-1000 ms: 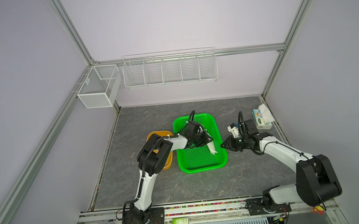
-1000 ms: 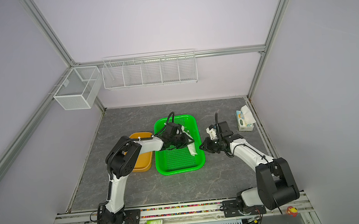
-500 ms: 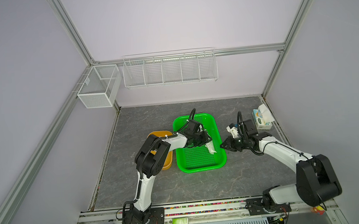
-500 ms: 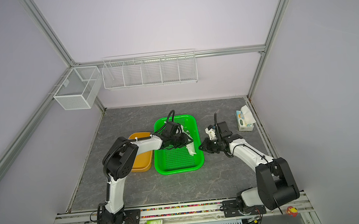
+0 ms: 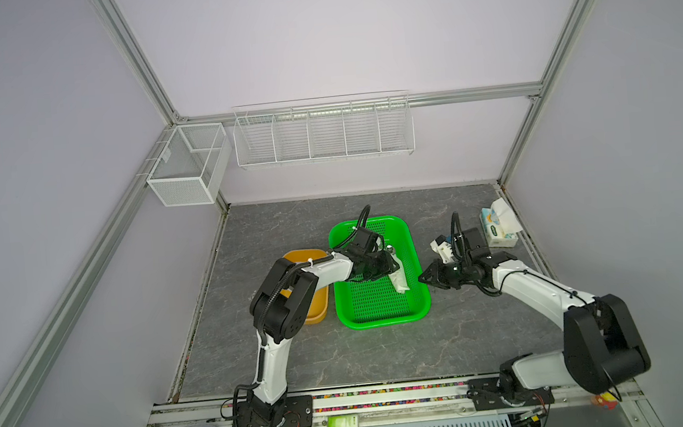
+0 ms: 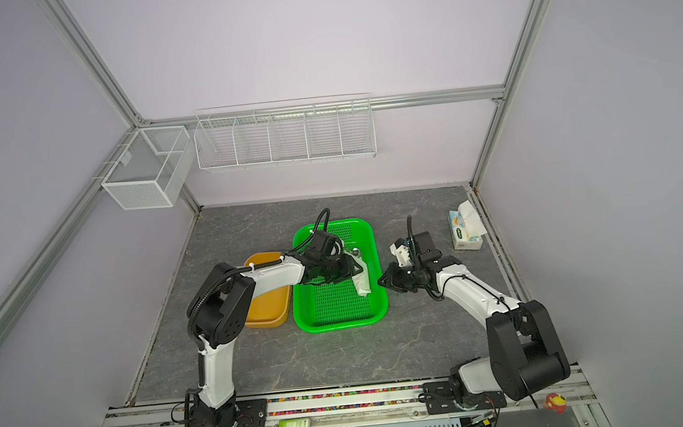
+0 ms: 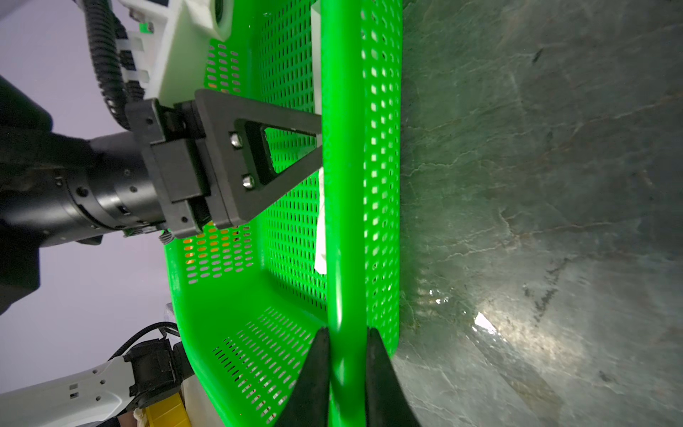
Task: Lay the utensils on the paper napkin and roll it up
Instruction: 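Lower the bundle into the green basket with the left gripper and open it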
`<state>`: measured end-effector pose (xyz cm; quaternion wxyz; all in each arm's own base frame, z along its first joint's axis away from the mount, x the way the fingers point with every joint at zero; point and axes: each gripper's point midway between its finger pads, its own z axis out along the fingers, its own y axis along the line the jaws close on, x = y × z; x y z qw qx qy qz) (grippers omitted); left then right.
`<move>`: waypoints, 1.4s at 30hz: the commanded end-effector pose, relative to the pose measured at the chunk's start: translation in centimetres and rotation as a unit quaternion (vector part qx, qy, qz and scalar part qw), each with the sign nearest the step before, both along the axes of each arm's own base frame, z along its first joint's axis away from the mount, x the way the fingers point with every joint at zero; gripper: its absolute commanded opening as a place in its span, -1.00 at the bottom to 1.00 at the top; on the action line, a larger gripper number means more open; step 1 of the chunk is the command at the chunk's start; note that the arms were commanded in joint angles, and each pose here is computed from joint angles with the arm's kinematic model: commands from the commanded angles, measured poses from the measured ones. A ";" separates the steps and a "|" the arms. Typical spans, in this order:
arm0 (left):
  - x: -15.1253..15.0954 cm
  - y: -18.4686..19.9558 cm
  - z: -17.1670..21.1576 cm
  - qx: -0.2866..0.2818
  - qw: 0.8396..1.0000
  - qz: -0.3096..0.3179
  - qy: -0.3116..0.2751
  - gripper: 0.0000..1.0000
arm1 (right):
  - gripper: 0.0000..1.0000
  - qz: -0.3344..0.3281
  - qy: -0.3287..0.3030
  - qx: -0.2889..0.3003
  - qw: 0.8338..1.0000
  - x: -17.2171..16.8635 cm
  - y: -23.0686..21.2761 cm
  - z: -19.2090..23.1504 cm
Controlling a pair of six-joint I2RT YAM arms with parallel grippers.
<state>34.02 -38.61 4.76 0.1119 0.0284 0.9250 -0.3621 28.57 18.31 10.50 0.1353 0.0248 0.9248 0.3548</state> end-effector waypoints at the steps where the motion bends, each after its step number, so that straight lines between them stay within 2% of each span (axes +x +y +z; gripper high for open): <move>1: -1.3 1.9 -0.6 0.035 0.999 0.002 0.012 -0.02 | -0.81 -0.020 0.002 -0.018 1.000 0.4 -0.7 0.0; 6: -2.2 2.4 0.0 0.031 0.999 -0.002 0.013 -0.06 | -0.81 -0.020 0.002 -0.018 1.000 0.4 -0.6 0.0; 12: -4.1 1.1 0.3 0.000 0.999 -0.040 0.031 -0.09 | -0.81 -0.020 0.002 -0.018 1.000 0.4 -0.6 0.1; 17: -4.6 1.6 -0.4 0.012 0.999 -0.039 0.034 -0.31 | -0.81 -0.020 0.002 -0.019 1.000 0.4 -0.5 0.0; 20: -4.8 1.3 -0.8 0.012 0.998 -0.049 0.036 -0.35 | -0.81 -0.019 0.002 -0.018 1.000 0.5 -0.5 0.1; 36: -5.3 0.0 -0.8 0.008 0.998 -0.053 0.030 -0.22 | -0.82 -0.019 0.005 -0.022 1.000 0.4 -0.4 -0.2; 42: -4.8 0.2 2.3 -0.006 0.999 -0.044 -0.005 -0.06 | -0.63 -0.020 -0.005 -0.027 0.999 0.6 -0.6 0.4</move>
